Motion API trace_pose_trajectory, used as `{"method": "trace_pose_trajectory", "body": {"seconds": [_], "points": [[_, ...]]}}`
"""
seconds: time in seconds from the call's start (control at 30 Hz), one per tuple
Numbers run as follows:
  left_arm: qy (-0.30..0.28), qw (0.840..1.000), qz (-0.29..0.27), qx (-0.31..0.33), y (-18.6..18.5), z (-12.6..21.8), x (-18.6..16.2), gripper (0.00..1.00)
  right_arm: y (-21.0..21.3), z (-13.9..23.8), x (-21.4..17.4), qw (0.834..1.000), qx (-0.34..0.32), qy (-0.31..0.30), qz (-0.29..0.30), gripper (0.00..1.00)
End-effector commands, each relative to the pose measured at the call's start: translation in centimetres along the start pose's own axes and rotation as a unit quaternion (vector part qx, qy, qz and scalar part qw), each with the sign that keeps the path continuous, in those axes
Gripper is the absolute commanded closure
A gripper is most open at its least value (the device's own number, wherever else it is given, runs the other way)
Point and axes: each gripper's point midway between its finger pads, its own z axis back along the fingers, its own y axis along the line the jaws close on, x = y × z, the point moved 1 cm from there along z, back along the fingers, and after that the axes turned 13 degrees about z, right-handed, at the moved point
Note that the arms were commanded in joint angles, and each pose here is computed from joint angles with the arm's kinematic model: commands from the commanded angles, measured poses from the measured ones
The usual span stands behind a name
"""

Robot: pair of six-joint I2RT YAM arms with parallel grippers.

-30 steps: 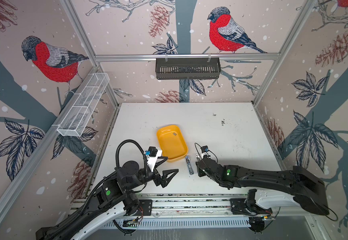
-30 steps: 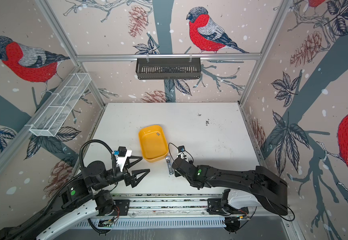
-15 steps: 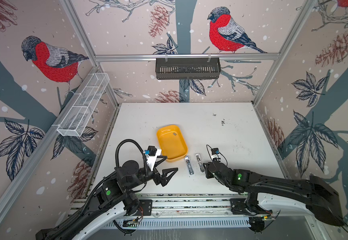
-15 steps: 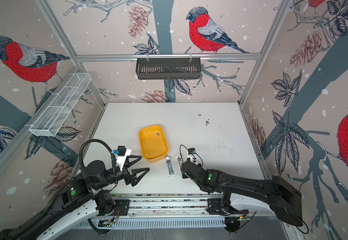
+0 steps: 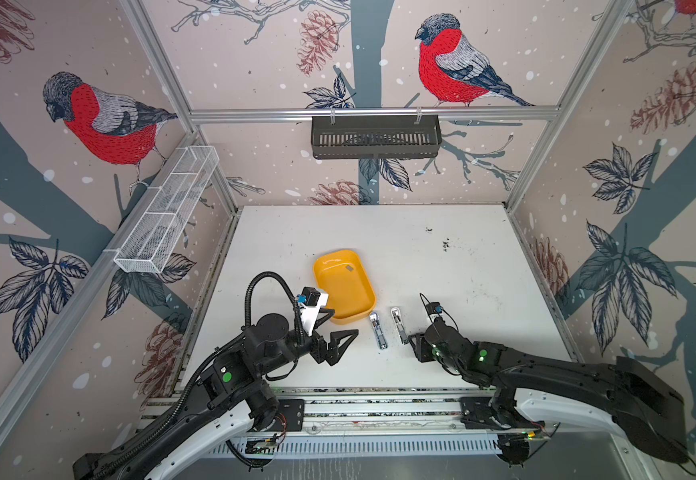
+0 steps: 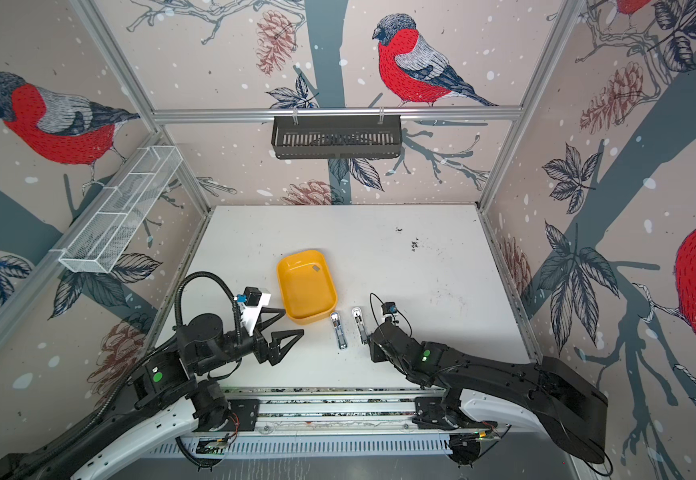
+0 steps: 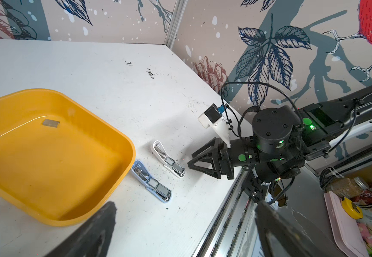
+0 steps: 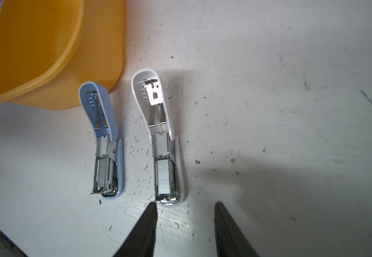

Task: Load the staples into the stapler

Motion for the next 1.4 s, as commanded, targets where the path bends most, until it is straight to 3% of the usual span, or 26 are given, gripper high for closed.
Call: {"method": "trace_pose_trajectory", "body": {"seconds": [0.0,0.13,0.47,0.93,1.1,1.37], "points": [[-0.015,1.000,0.017,0.013,0.3,-0.5,0.8,0.03,1.7,-0.4,0.3,0.999,0.039,0.002,0.016,0.55],[-0.018,0.998,0.059,0.022,0.5,-1.9,1.5,0.03,1.6,-1.1,0.1,0.999,0.005,0.016,0.029,0.53],[-0.013,0.995,0.096,0.016,1.4,-4.7,0.5,0.03,0.1,-1.8,-0.2,0.997,-0.068,0.028,0.025,0.56],[-0.004,0.994,0.104,0.029,1.4,-6.5,-0.7,0.02,-0.8,-1.2,-0.3,0.997,-0.070,0.025,0.020,0.63],[0.018,0.992,0.116,0.049,1.6,-7.7,-2.3,0.02,-0.4,-0.5,0.6,0.999,-0.038,0.002,0.010,0.67],[0.023,0.987,0.159,0.030,1.6,-8.5,-3.3,0.02,-0.3,0.6,2.8,0.999,0.015,-0.030,-0.003,0.74]]}}
